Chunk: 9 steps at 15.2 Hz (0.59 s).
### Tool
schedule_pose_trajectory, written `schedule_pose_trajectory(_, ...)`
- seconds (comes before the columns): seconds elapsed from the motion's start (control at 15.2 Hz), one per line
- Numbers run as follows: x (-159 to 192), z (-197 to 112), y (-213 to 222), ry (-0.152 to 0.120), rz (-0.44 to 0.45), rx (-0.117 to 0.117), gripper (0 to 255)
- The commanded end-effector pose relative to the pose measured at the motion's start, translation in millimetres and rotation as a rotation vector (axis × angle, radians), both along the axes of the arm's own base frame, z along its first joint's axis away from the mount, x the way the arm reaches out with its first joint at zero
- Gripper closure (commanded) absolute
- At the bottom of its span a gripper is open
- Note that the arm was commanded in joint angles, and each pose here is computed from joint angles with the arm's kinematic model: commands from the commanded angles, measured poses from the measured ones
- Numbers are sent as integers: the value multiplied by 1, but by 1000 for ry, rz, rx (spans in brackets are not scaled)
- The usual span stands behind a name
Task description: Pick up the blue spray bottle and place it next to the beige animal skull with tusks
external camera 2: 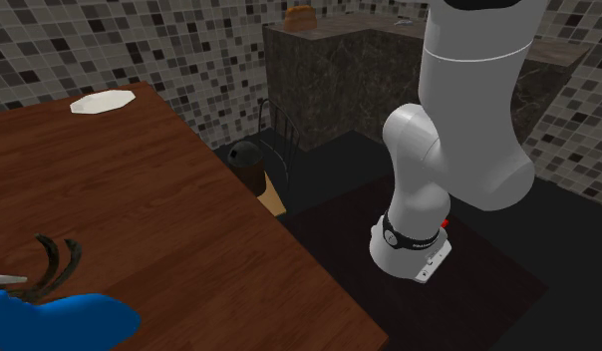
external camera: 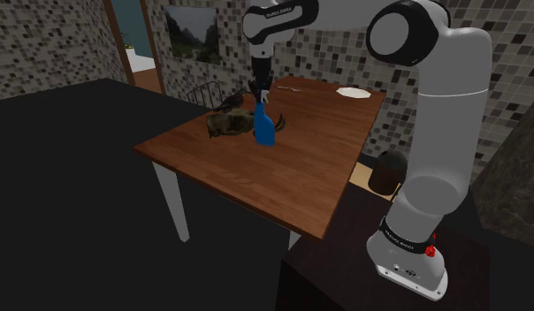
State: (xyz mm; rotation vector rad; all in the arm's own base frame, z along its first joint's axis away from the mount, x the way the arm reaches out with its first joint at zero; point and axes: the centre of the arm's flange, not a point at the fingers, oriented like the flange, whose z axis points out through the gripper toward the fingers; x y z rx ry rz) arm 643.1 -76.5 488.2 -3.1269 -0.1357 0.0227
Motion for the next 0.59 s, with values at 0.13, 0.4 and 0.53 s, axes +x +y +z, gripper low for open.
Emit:
schedule_pose_trajectory(0.13, -1, -21, 0, -1, 0, 0, 255)
schedule_pose_trajectory(0.4, -1, -42, 0, -1, 0, 0, 255)
schedule_pose_trajectory(0.53, -1, -52, 0, -1, 0, 0, 255)
